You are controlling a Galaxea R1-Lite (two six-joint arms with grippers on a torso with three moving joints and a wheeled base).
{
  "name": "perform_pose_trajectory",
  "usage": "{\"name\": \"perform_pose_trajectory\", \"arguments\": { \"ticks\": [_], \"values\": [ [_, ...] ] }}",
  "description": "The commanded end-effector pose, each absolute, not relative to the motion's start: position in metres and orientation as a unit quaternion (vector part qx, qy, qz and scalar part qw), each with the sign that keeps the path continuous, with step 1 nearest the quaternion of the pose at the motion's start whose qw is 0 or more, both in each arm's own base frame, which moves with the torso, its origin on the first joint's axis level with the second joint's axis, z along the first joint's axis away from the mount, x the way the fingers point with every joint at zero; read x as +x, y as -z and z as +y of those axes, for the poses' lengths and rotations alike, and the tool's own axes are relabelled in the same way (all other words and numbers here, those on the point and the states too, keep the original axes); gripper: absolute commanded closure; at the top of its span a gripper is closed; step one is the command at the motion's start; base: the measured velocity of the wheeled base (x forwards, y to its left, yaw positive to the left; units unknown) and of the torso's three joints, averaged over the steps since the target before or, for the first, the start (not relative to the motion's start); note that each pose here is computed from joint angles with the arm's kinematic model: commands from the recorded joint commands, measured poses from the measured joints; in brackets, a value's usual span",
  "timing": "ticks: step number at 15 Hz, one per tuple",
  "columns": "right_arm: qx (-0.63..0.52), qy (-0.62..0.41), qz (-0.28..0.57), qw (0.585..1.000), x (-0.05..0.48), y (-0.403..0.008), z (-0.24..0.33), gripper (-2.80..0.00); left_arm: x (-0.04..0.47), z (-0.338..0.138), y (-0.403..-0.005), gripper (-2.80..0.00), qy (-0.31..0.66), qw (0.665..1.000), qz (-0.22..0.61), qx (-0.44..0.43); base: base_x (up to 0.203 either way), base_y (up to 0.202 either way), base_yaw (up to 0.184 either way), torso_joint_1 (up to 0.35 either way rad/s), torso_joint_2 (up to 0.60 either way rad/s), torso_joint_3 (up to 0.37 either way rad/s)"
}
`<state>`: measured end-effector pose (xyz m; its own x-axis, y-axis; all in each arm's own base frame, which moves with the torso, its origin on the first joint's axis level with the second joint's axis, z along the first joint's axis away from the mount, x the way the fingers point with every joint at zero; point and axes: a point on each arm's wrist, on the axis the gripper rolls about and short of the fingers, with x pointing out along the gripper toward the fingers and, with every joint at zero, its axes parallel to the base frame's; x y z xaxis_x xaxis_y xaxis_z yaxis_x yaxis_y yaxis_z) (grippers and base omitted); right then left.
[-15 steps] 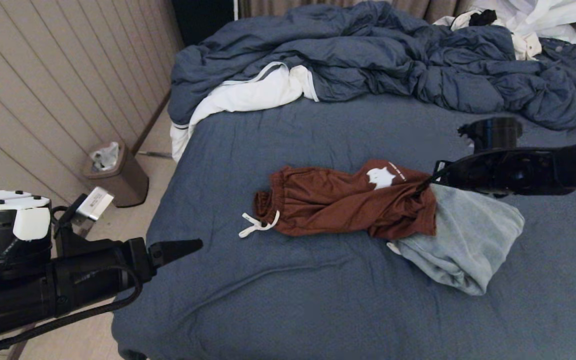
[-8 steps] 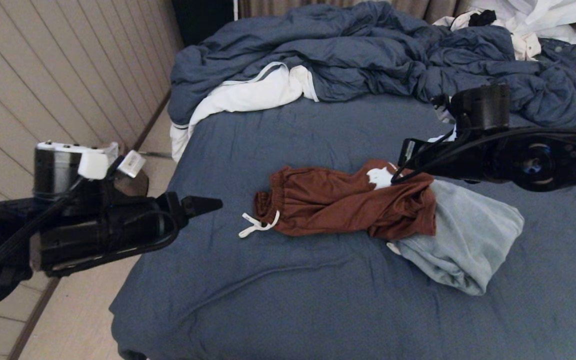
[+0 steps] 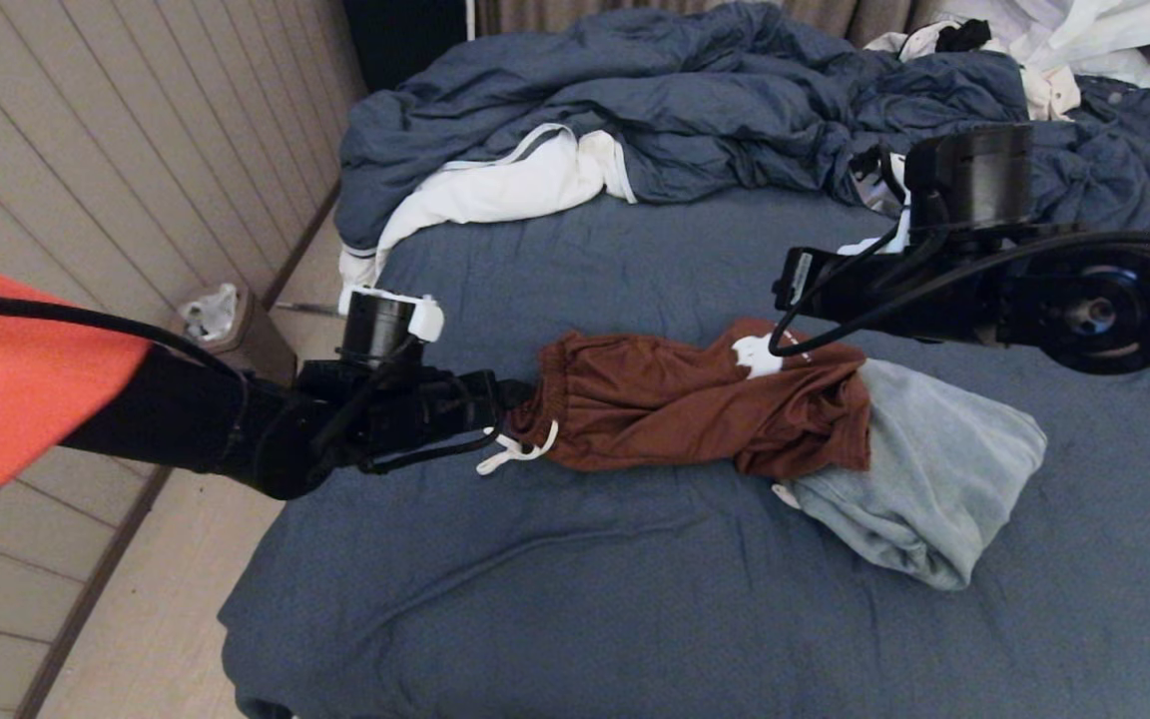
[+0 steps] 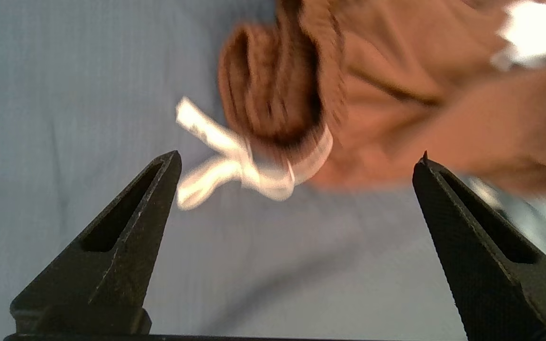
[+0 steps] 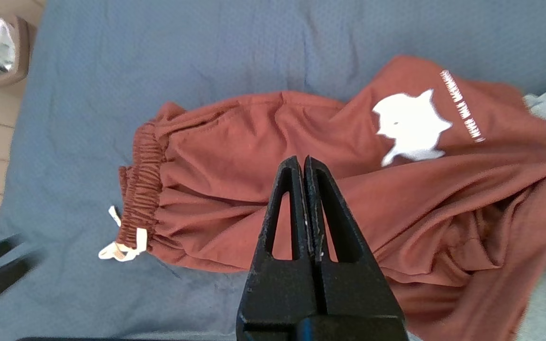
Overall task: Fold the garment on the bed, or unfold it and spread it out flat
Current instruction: Unford the brown shorts
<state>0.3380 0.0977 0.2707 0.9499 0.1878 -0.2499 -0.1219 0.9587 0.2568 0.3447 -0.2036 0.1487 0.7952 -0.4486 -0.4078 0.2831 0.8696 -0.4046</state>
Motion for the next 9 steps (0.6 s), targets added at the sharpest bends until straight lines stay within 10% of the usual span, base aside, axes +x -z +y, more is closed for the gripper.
{"name": "perform_pose_trajectory", "arguments": {
  "ticks": [1, 9],
  "values": [
    [0.12, -0.082, 0.134, 0.98, 0.335, -0.273, 0.099, 0.0, 0.367, -0.236, -0.103, -2.8, 0.167, 0.944, 0.25, -0.135, 0.0, 0.0, 0.0, 0.0, 0.0, 0.0],
    [0.117, -0.086, 0.147, 0.978, 0.34, -0.264, 0.104, 0.0, 0.405, -0.282, -0.079, -2.8, 0.142, 0.966, 0.18, -0.118, 0.0, 0.0, 0.0, 0.0, 0.0, 0.0]
  ]
}}
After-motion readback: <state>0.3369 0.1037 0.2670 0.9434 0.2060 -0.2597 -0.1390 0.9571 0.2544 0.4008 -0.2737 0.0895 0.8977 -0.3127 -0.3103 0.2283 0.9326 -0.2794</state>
